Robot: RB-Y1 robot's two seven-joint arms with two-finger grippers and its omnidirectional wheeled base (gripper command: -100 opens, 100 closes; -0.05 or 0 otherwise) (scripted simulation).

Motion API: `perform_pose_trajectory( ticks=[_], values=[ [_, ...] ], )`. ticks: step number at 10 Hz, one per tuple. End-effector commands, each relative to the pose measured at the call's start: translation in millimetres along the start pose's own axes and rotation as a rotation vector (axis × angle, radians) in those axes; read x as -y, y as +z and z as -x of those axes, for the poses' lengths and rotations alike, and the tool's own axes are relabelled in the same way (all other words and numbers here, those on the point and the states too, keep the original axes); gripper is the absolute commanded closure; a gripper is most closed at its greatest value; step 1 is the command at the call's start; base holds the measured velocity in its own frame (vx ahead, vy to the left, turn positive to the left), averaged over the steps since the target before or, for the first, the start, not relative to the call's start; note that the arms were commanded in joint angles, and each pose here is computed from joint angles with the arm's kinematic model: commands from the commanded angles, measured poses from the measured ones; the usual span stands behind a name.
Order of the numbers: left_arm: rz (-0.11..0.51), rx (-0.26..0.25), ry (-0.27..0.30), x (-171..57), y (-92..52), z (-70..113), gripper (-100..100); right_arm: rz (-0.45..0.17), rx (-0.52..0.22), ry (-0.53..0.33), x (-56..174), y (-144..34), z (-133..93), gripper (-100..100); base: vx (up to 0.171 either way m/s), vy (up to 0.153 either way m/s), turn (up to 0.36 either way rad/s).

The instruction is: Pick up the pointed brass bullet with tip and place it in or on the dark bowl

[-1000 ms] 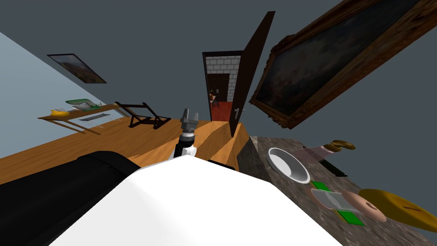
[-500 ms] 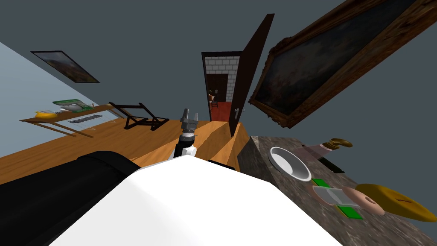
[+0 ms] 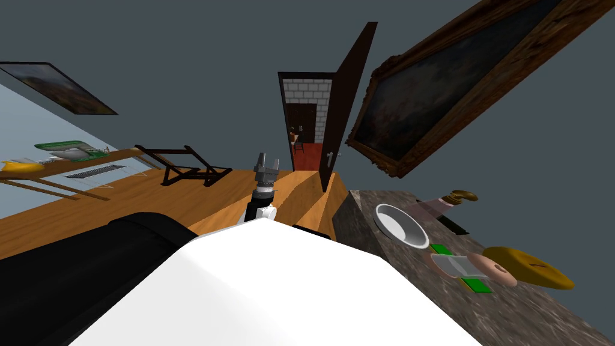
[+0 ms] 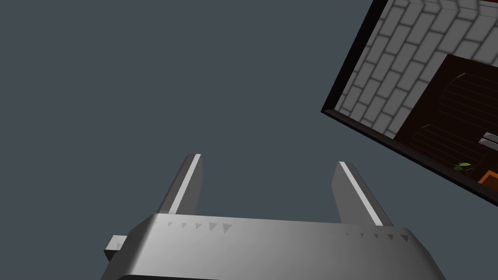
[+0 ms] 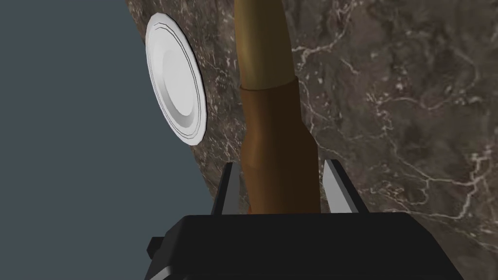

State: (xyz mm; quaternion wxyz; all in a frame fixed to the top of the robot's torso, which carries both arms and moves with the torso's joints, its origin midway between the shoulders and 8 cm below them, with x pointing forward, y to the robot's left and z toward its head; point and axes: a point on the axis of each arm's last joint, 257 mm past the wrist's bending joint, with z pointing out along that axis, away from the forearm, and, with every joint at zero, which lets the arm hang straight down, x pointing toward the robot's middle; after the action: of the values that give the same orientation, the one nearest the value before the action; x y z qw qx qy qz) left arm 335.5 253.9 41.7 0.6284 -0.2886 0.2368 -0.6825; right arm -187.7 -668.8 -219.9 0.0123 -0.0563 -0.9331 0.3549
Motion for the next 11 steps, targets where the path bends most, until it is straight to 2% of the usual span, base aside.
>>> perform_pose_trajectory(
  ticks=[1, 5, 6, 11],
  values=[
    [0.0, 0.0, 0.0, 0.0, 0.0, 0.0, 0, 0.011, 0.008, 0.024, -8.8, -4.1, -1.2, 100, 0.037, -0.025, -0.07],
    [0.0, 0.0, 0.0, 0.0, 0.0, 0.0, 0, 0.067, 0.057, 0.084, -36.5, -16.6, 11.0, 100, 0.072, -0.024, -0.048],
    [0.0, 0.0, 0.0, 0.0, 0.0, 0.0, 0, 0.094, 0.088, 0.098, -45.5, -20.6, 21.5, 100, 0.145, 0.044, 0.022],
    [0.0, 0.0, 0.0, 0.0, 0.0, 0.0, 0, 0.171, 0.176, 0.105, -61.9, -30.5, 53.6, 100, 0.175, 0.071, 0.072]
  ],
)
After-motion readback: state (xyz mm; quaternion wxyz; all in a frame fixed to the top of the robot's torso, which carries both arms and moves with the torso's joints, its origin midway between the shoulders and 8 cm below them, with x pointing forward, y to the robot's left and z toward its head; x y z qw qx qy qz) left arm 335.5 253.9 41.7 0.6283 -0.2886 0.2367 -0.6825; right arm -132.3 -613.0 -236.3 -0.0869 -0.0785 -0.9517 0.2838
